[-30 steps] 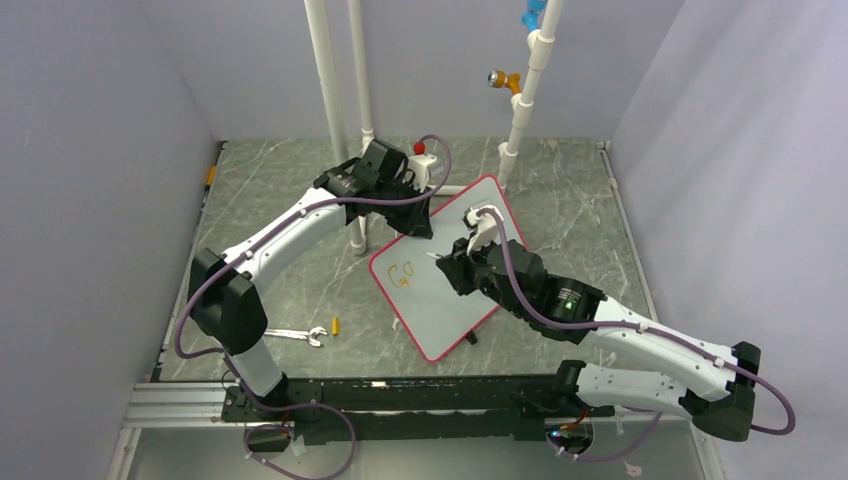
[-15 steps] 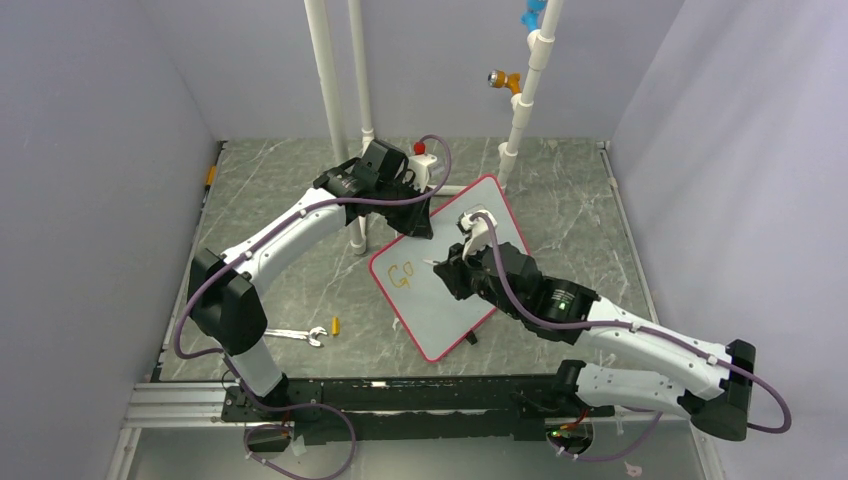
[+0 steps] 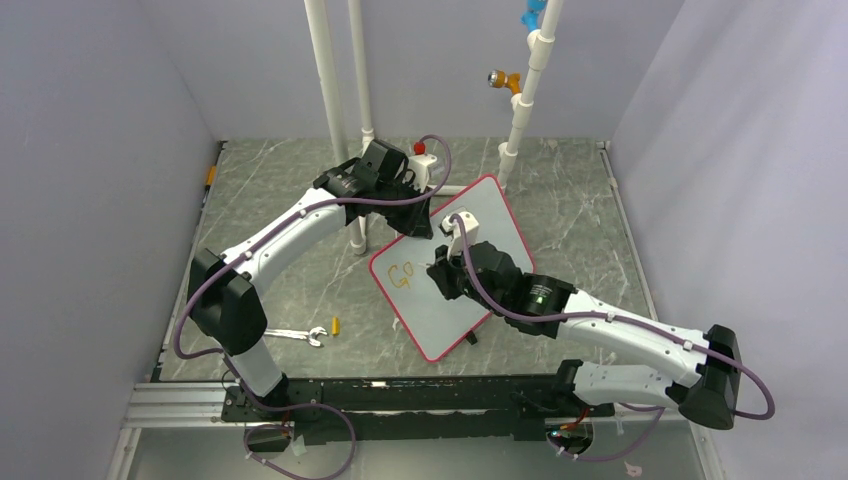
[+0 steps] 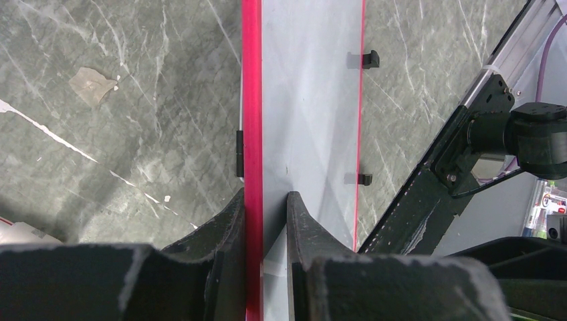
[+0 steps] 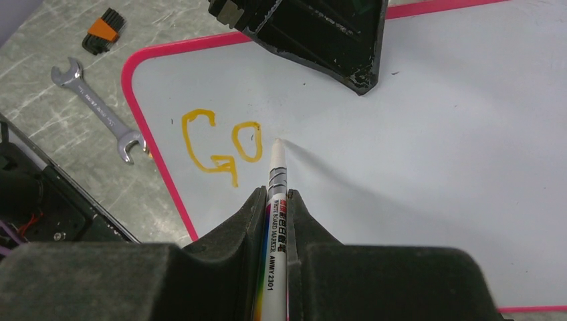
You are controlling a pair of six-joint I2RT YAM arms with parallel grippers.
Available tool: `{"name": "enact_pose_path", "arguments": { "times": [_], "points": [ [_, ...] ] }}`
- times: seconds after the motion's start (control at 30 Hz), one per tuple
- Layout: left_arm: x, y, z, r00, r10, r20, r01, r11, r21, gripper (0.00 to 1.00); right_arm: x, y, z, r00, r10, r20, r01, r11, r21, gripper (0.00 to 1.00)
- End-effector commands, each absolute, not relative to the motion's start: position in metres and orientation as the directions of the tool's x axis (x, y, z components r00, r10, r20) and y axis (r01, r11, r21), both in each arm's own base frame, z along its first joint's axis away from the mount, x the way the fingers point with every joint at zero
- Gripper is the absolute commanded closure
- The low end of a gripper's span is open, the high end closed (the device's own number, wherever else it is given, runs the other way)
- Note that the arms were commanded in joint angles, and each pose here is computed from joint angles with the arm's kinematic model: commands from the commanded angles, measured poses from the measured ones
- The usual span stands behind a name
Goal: Write a sentence on the whiteboard
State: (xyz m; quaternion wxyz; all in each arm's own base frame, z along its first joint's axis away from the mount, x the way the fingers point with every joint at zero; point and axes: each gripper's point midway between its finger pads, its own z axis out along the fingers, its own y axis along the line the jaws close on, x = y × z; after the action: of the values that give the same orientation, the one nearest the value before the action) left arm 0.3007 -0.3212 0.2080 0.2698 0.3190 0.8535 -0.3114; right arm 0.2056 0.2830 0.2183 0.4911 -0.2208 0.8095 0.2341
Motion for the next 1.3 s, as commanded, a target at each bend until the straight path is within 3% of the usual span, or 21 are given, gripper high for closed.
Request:
{"name": "enact_pose_path", "arguments": {
  "times": [0.0,1.27],
  "points": [
    [0.302,-0.306,0.192,-0.616,0.452,-0.645,0.728,0.641,-0.246,1.00,0.217,0.290,0.251,-0.358,-0.052,-0.932,-0.580,0.795,0.178,1.00],
    [0.302,-0.306,0.194,-0.615,0.451,-0.647,0.728,0.640,-0.246,1.00,0.202,0.282,0.203,-0.453,-0.119,-0.884,-0.578,0.794,0.190,1.00]
  ]
}}
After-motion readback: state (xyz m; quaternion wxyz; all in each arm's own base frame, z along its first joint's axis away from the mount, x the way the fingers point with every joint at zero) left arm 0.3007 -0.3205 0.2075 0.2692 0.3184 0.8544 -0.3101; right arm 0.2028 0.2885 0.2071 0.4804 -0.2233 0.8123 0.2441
